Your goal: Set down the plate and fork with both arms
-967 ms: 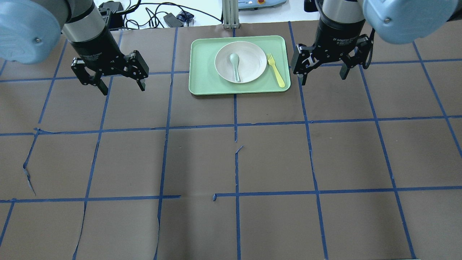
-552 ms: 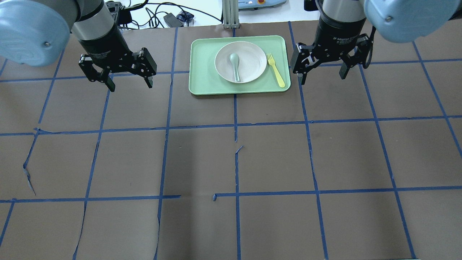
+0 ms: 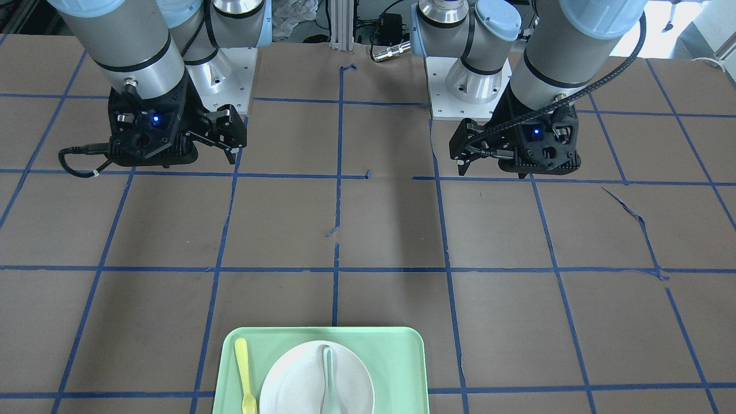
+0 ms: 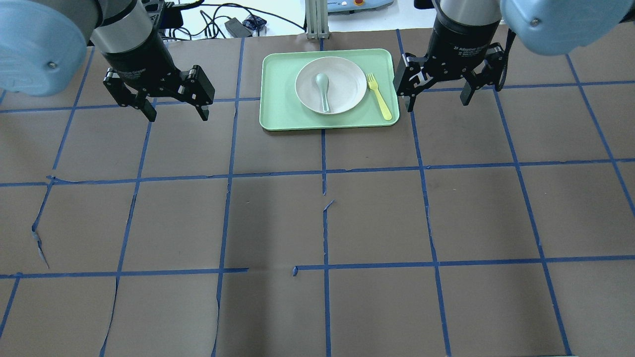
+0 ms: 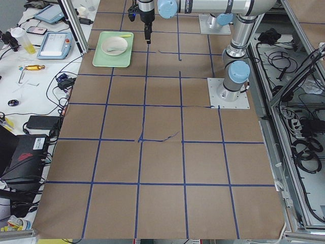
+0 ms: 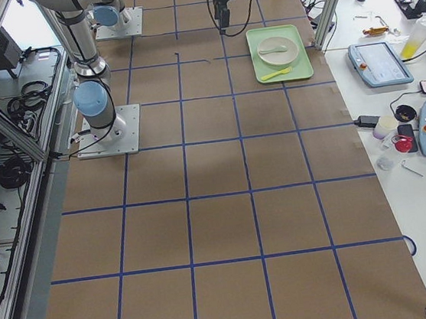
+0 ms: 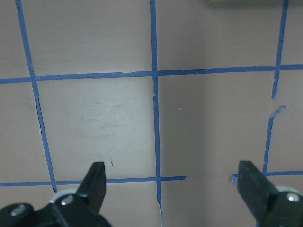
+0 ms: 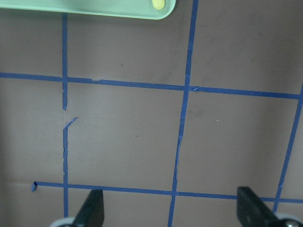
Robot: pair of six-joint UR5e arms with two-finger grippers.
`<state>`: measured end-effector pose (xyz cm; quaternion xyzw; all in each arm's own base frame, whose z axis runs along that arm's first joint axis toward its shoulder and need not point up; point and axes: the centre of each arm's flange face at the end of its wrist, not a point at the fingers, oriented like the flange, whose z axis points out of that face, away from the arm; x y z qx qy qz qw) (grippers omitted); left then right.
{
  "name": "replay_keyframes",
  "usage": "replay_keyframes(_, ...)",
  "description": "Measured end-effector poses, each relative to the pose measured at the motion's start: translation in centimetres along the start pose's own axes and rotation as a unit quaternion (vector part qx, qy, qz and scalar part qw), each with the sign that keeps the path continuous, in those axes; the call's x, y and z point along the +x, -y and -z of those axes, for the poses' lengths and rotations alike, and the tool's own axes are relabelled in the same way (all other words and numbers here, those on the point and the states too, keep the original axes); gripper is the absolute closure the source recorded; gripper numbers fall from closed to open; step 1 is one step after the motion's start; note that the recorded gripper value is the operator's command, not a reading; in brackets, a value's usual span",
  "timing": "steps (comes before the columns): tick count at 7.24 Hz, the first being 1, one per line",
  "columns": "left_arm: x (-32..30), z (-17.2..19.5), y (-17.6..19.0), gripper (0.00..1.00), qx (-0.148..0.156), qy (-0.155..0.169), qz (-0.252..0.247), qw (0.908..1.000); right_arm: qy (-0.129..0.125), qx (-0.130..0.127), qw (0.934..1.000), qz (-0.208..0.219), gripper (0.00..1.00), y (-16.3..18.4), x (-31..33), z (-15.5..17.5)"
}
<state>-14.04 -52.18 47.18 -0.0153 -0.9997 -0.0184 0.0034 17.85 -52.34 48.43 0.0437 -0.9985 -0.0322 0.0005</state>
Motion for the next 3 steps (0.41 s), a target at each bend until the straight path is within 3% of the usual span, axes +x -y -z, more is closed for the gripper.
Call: replay_keyframes(3, 0.0, -0.3, -0.69, 0.0, -0.004, 0.001, 0.0, 1.0, -0.001, 0.005, 1.0, 0.0, 0.0, 0.14, 0.15, 0.16)
